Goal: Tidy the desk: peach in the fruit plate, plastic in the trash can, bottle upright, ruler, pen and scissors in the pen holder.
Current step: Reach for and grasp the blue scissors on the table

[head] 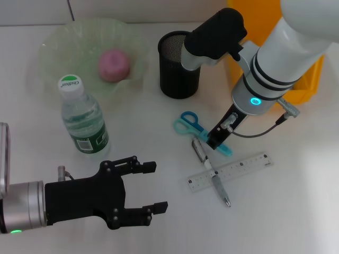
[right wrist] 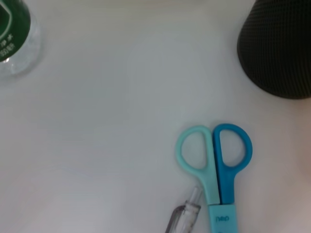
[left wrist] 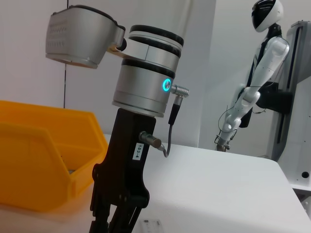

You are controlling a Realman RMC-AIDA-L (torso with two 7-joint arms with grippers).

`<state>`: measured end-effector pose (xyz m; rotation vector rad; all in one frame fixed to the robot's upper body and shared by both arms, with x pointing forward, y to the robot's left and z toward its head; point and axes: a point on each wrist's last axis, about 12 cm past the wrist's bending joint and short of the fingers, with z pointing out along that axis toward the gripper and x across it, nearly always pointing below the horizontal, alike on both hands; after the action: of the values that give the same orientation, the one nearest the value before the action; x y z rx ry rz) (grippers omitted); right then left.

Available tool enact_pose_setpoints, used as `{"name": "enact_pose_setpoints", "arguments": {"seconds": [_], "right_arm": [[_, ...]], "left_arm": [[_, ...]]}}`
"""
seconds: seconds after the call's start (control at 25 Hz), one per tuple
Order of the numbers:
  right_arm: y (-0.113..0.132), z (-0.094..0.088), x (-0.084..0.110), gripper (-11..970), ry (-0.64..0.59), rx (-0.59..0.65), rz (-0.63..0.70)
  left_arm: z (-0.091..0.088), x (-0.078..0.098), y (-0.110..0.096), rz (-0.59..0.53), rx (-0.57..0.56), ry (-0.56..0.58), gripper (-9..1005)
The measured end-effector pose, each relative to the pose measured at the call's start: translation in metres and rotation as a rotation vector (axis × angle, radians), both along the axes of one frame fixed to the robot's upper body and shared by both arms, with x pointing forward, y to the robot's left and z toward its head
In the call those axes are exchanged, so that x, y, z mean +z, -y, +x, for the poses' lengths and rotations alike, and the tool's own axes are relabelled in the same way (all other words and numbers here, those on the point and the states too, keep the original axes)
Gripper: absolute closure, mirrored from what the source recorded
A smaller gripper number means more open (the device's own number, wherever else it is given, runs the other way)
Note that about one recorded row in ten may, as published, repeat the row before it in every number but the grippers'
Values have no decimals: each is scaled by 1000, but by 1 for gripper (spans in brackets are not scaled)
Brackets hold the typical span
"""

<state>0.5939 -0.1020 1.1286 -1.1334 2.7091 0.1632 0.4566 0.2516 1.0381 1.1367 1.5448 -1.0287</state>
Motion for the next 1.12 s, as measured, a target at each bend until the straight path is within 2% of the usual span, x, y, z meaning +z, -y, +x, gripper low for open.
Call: {"name": "enact_pose_setpoints", "arguments": {"seconds": [1.12], "right_arm": [[0, 1, -6, 718, -23, -4, -9]], "left_arm": [[-1, 0, -1, -2, -2, 0, 196]]}}
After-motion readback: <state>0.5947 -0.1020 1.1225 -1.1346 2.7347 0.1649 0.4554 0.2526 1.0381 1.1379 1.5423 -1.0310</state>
